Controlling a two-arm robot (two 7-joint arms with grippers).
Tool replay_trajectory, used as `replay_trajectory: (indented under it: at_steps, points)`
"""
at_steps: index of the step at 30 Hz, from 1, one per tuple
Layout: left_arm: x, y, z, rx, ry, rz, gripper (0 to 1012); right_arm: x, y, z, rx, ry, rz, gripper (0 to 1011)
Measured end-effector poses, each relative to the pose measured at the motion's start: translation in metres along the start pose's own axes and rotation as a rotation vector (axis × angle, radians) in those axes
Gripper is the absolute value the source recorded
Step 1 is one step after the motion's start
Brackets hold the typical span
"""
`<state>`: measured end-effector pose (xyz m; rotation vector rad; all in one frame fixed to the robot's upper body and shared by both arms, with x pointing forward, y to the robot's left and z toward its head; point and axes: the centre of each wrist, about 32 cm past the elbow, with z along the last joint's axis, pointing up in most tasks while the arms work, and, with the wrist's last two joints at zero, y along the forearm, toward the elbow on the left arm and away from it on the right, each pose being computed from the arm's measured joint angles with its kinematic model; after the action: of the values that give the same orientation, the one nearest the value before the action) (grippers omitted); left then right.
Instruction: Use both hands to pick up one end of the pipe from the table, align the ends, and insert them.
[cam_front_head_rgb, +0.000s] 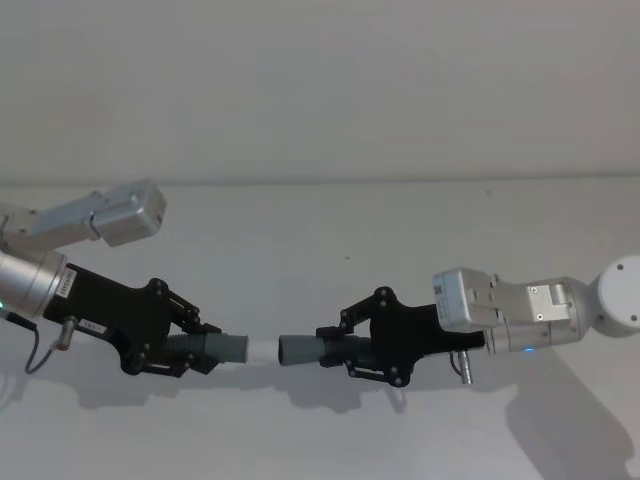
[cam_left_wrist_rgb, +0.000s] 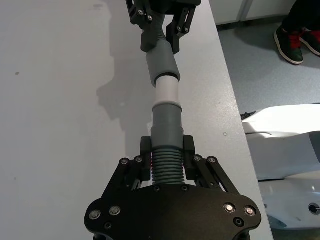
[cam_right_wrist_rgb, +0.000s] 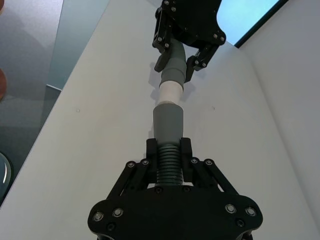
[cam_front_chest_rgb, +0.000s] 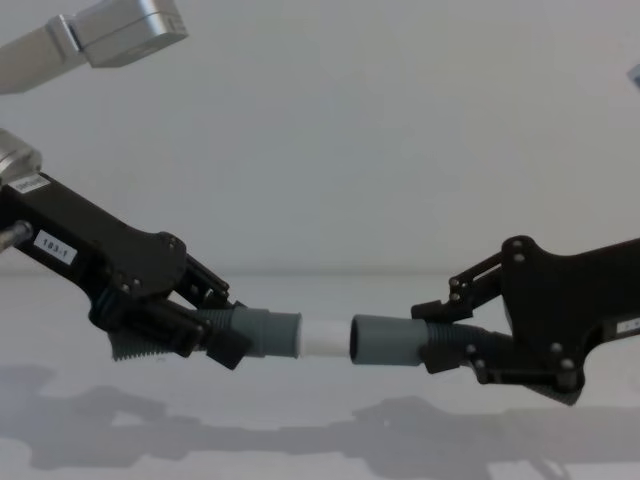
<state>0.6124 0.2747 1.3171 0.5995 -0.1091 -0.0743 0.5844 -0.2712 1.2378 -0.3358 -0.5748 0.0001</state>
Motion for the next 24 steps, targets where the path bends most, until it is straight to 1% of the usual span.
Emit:
replay_trajectory:
  at_steps: [24]
  points:
    - [0.0, 0.0, 0.0, 0.0, 0.0, 0.0, 329, 0.0007, 0.0079, 0.001, 0.022, 0.01, 0.008, 244]
